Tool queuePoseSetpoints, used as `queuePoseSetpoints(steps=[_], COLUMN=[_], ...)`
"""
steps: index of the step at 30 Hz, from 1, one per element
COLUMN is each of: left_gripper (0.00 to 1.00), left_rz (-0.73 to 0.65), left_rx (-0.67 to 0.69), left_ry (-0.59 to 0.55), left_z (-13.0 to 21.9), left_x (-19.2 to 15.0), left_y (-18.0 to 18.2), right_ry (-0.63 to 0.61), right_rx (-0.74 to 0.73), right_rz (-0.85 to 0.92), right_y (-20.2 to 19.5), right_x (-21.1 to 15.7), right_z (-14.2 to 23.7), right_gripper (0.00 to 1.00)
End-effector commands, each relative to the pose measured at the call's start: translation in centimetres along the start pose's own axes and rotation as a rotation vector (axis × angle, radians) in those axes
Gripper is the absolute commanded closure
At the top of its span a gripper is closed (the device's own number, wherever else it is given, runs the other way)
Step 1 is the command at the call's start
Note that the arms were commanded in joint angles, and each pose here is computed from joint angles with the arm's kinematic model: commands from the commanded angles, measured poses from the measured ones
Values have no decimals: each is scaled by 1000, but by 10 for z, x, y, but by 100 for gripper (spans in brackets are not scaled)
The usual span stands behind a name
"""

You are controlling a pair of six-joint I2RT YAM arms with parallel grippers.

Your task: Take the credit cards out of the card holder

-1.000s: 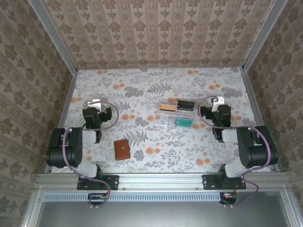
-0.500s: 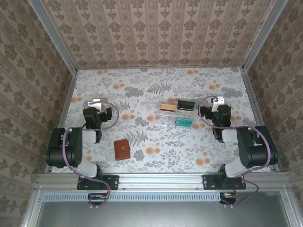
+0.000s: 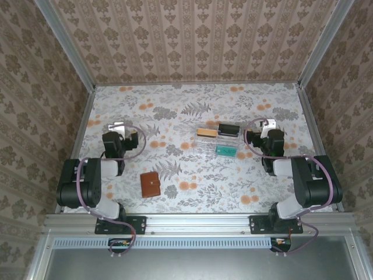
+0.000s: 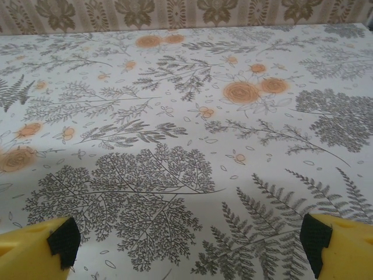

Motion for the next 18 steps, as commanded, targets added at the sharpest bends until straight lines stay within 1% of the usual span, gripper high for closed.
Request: queuePoseSetpoints(steps=[1, 3, 5, 7, 9, 11, 13, 15, 18], left_gripper=[0, 0, 0, 0, 0, 0, 0, 2, 6], left_rz=[68, 166, 261, 309, 373, 430, 468, 493, 485], left_rx=[72, 144, 192, 172, 125, 39, -21, -45, -85], left_ry=[28, 95, 163, 196, 203, 217, 269, 335, 435], left_z=[17, 32, 51, 63, 74, 84, 94, 102, 114], left_x=[48, 68, 84, 89, 89, 88, 80, 68, 47], left_y=[14, 25, 33, 33, 28, 17, 5, -6, -27], right_ry=[-3, 29, 46, 58, 81, 81, 76, 78, 91], right_rx=[-117, -186, -259, -295, -269, -214, -125, -60, 17], right_rz=[-45, -73, -149, -237, -276, -318, -345, -377, -377], right_y=[-13, -21, -30, -35, -32, -26, -15, -7, 14], right_x=[34, 50, 64, 77, 89, 98, 106, 111, 115], right_z=[11, 20, 33, 44, 52, 56, 60, 65, 75], right_gripper=[0, 0, 0, 0, 0, 0, 0, 0, 0])
Point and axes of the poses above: each hand's point on the last joint's axis, 136 mm out from that joint toward the fingers, its own z axis back along the fingers, its own y axis along the line the jaws close on, x = y × z, the point moved 5 cm from there along z, back along the fingers, and after that the axes turned 1 degree about z, right-handed, at the moved point
